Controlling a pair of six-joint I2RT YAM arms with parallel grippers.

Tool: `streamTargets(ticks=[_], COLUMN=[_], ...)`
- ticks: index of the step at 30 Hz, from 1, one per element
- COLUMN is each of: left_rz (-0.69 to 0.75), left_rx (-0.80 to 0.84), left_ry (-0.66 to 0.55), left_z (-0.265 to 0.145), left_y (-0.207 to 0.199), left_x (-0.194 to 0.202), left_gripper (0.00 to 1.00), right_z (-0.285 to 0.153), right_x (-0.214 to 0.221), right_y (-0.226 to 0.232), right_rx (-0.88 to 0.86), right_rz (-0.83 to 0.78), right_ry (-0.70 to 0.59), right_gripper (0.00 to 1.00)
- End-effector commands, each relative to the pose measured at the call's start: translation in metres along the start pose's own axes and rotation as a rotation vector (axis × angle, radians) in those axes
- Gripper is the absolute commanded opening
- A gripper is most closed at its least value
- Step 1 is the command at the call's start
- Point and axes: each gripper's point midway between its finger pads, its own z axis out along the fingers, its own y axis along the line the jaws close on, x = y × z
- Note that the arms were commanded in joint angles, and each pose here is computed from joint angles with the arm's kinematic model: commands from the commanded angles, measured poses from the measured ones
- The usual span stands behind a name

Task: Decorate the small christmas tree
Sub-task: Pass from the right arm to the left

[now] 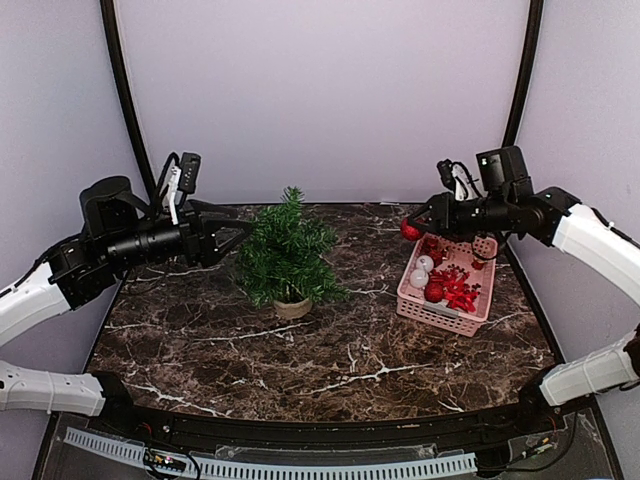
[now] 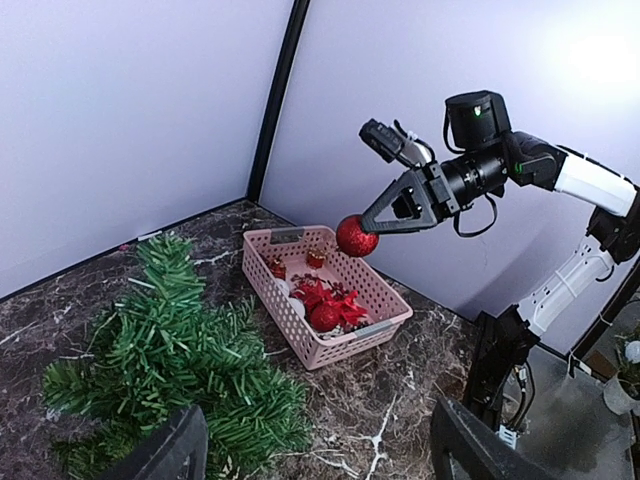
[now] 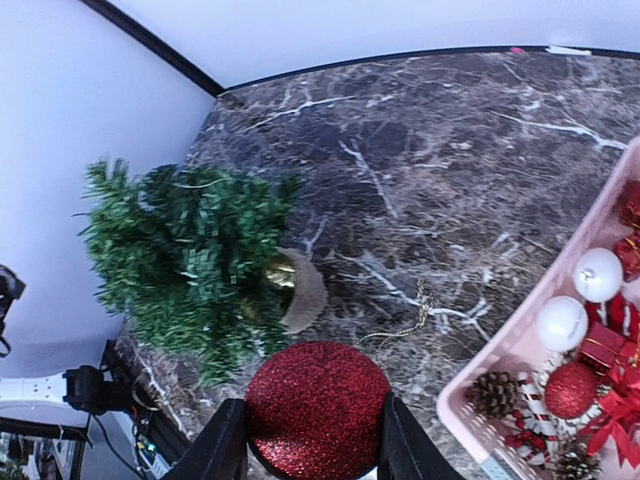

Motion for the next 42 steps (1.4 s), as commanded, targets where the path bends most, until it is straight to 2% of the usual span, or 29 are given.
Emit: streamTargets(ticks=[1, 10, 16, 26, 32, 36, 40, 42], left_rz=[0.045, 0.065, 0.063, 0.145, 0.132, 0.108, 0.018, -0.039], left_rx=[0.065, 0.274, 0.344, 0.395, 0.395, 0.346, 0.304, 0.300], left_ry=[-0.036, -0.024, -0.012, -0.022, -0.049, -0.069, -0.073, -0.077], left_z=[0.009, 0.033, 0.040, 0.060, 0.074, 0.070, 0.066, 0.064], left_y=[-0.022, -0.061, -0.070, -0.091, -0.091, -0.084, -0.076, -0.075], left_x=[-0.015, -0.011, -0.005, -0.007, -0.010, -0.012, -0.010, -0.012], left_gripper=[0.79, 0.80, 0.81, 0.82, 0.82, 0.74, 0.70, 0.65], right_z=[-0.007, -0.005, -0.014, -0.030, -0.036, -0.041, -0.046, -0.049], right_x=[-0.013, -0.006, -0.006, 0.000, 0.008, 0.012, 0.016, 0.017], right_y=[0.058, 0.156, 0.194, 0.227, 0.233, 0.232, 0.232, 0.233], right_rx=[-0.148, -0.383, -0.508, -0.684, -0.731, -0.745, -0.765, -0.778], right_rz=[-0.052, -0.210, -0.282, -0.339, -0.355, -0.365, -0.377, -0.383], right_ry=[-0.028, 0.017, 0.037, 0.056, 0.073, 0.071, 0.072, 0.067], right_gripper=[0.35, 0.34, 0.34, 0.34, 0.34, 0.34, 0.35, 0.35])
